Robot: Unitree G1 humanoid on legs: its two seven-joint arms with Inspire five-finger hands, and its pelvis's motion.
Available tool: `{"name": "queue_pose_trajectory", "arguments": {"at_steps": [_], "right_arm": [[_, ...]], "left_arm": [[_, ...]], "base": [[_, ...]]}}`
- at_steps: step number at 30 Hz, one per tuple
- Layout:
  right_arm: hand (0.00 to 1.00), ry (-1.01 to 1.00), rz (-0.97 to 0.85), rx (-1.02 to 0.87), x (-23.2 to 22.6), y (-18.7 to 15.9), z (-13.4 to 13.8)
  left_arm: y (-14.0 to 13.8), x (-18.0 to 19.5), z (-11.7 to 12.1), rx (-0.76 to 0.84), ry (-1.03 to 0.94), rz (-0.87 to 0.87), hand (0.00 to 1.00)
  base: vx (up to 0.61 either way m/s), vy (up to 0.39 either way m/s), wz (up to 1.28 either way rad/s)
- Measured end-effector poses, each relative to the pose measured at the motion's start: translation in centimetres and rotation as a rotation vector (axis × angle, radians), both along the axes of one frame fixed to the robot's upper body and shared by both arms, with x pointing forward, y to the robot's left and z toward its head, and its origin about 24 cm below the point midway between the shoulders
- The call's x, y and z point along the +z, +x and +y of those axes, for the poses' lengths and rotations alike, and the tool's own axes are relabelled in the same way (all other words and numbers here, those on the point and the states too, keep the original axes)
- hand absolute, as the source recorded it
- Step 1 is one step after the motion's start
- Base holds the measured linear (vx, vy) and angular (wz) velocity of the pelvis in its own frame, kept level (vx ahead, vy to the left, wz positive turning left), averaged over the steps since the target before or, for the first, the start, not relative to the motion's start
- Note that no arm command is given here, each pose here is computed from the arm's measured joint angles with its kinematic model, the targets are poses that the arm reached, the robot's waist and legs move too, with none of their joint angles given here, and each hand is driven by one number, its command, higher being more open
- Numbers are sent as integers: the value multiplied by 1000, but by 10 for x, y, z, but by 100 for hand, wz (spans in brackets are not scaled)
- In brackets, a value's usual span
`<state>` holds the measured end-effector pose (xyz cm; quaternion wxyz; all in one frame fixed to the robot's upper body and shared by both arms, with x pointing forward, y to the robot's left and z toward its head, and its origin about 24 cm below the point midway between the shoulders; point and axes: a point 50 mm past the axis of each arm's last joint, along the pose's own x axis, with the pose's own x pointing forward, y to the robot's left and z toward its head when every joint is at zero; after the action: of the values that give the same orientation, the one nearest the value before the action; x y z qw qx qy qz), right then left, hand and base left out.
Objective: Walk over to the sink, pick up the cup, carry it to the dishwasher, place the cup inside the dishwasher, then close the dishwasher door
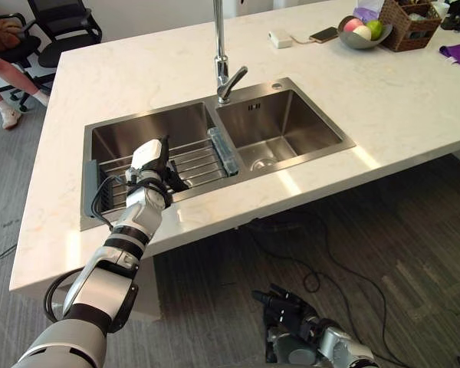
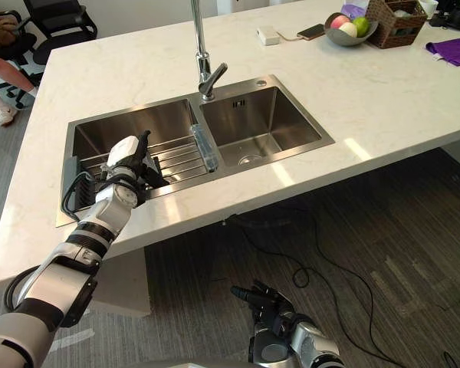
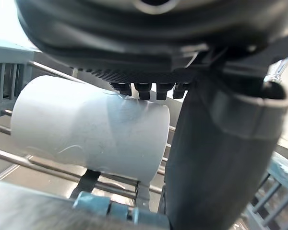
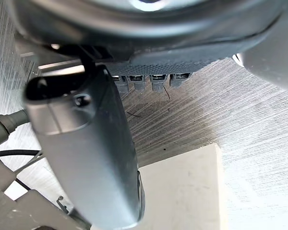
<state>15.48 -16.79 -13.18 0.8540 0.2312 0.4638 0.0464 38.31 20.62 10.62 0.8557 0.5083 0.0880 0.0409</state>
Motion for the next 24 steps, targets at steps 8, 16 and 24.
{"name": "queue_pose_trajectory", "arguments": {"at_steps": [8,16,24], "right_arm": [[100,12,-5,11,1,0,-1],[100,21,-6,22,1,-1,-3],[100,24,-7,23,1,-1,-3]], "left_arm": [[4,20,17,-64,50,26,100],[4,36,40,-23,94,3,100],[1,27,56,48,80,48,100]], "base": [[-21,-6,-1],[0,0,0],[0,0,-1]]}}
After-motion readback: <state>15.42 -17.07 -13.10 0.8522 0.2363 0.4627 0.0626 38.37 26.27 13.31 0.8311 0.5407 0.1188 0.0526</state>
